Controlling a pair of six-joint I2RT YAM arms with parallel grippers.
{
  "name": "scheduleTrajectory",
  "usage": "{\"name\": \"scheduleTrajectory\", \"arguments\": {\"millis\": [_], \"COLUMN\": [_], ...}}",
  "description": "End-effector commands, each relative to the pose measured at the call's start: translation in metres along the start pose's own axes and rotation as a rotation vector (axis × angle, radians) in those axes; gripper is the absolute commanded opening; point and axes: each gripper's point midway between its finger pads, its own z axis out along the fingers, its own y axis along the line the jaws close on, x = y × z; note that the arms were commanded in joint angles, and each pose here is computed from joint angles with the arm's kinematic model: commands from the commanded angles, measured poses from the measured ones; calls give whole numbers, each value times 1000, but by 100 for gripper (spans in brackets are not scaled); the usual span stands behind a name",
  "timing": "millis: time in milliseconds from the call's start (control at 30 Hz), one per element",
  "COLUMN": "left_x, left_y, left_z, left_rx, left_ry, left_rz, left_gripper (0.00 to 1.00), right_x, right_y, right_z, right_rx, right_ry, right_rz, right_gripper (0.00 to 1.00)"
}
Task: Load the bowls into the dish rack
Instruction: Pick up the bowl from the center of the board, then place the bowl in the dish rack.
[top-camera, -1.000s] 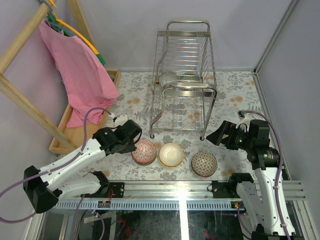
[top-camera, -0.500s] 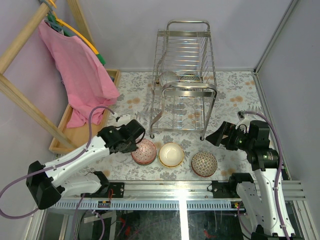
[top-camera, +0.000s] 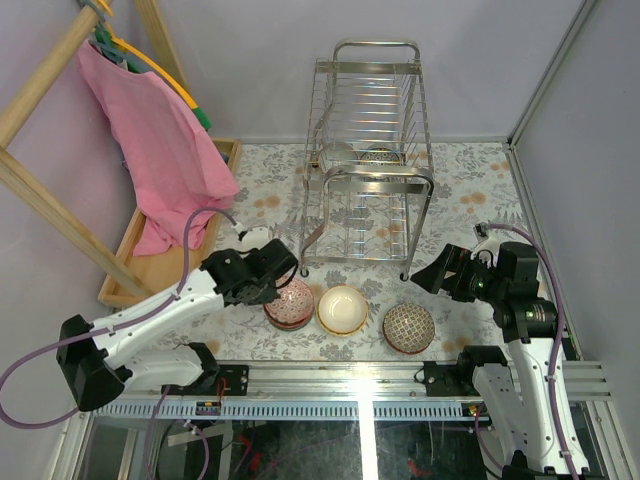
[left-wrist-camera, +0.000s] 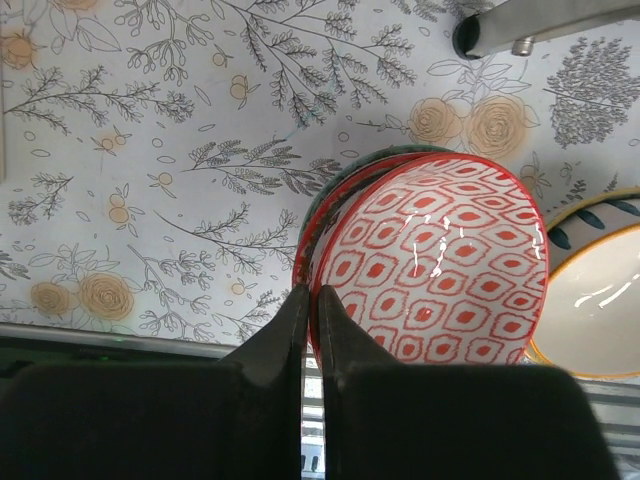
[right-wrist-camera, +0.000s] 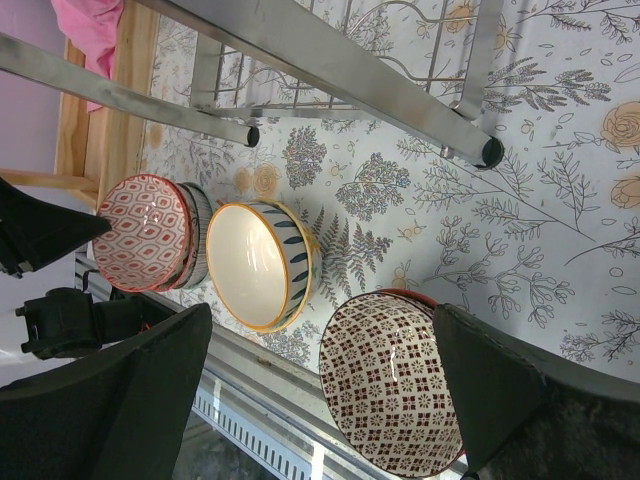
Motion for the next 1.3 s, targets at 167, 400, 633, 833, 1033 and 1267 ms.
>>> {"name": "scheduleTrajectory", "arguments": {"millis": [167,400,633,833,1033,1267], "left_x": [-38,-64,-100,-138,-174,-215], "left_y": [-14,10,30,47,49,44], "left_z": [-37,-51,-59,-48,-27,17], "left_rx": [45,-50,-70,-97,-63,10], "left_ry": [-139,-267,-344,-379,-469,-540], "left_rz": [11,-45,-122,-155,-156,-184], "left_gripper": [0,0,0,0,0,0], "right_x": [0,-1,-6,-15,-21,-34], "right_y": [9,10,13,20,26,33], "right_z": [-1,-2,-5,-9,-14,-19], "right_rx": [-49,-44,-39,-41,-41,-29], "right_ry": [4,9,7,-1,-6,-20], "right_rz": [-8,-3,-2,0,0,7], "right_gripper": [99,99,100,100,100,99]}}
